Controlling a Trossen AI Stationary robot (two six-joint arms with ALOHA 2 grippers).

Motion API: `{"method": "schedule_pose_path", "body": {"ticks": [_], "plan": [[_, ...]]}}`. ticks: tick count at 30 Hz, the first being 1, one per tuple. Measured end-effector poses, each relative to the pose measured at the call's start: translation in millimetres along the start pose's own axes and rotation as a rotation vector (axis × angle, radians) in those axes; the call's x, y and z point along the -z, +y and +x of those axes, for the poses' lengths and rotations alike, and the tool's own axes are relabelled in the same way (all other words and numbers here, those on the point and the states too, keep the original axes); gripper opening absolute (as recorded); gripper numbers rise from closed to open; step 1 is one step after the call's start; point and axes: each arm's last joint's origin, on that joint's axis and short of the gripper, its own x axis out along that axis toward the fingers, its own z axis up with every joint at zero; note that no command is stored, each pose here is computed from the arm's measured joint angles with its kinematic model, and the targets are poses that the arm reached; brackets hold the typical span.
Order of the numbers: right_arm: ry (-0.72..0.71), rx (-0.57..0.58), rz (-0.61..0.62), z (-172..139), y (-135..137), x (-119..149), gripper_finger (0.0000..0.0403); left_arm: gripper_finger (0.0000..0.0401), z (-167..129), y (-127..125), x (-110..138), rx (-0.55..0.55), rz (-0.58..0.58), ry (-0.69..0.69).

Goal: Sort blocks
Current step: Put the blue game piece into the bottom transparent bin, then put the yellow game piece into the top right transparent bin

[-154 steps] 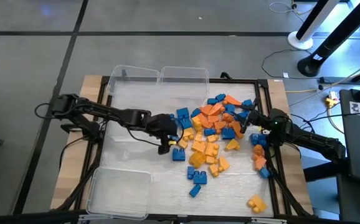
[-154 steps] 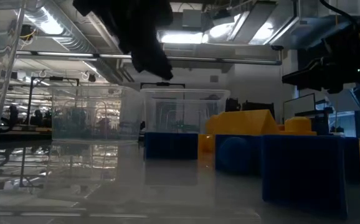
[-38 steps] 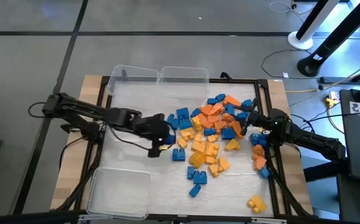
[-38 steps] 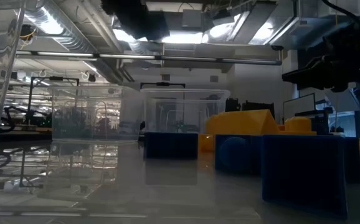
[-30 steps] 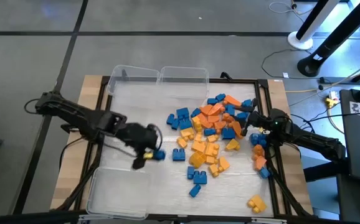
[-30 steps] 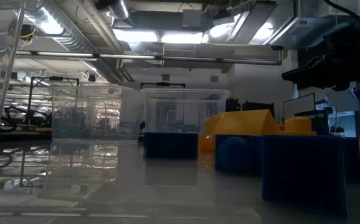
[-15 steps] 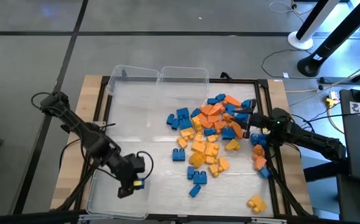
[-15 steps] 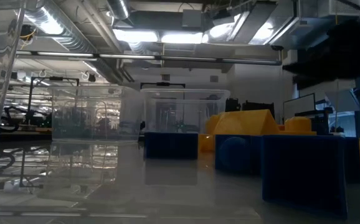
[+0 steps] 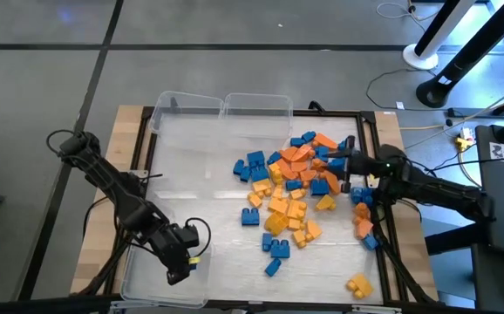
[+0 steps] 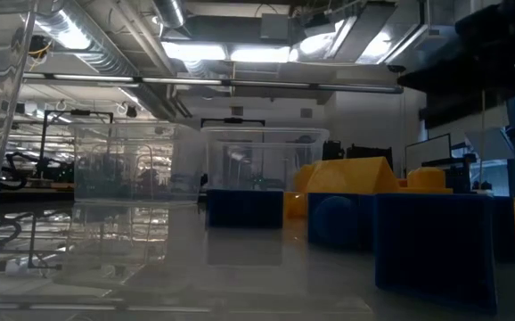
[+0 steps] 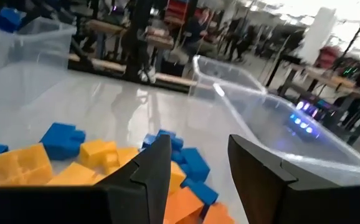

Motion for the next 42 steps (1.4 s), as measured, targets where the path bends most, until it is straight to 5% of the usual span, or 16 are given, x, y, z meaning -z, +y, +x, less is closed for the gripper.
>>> {"method": "schedule_pose_path", "body": {"ticks": [11,19,30,42], "plan": [[0.079,-0.076,0.023,26.5,-11.7,-20.0,0.0160,0.0200,3.1,5.7,1.8,-0.067,-0.037,0.030],[0.107,-0.299,0.033,56.0,1.1,-43.1,0.0160,0.0197,-6.7,6.0,2.0,-0.026,0.011,0.053],[0.290,-0.563,0.050,95.0,53.5,-65.1,0.0160,0.0196,-38.4,12.5,-8.6,-0.032,0.223,-0.211],[0.522,-0.683,-0.045,124.7,113.6,-27.9,0.0160,0.0196,-56.5,22.6,-40.4,-0.215,0.492,-0.525]]}}
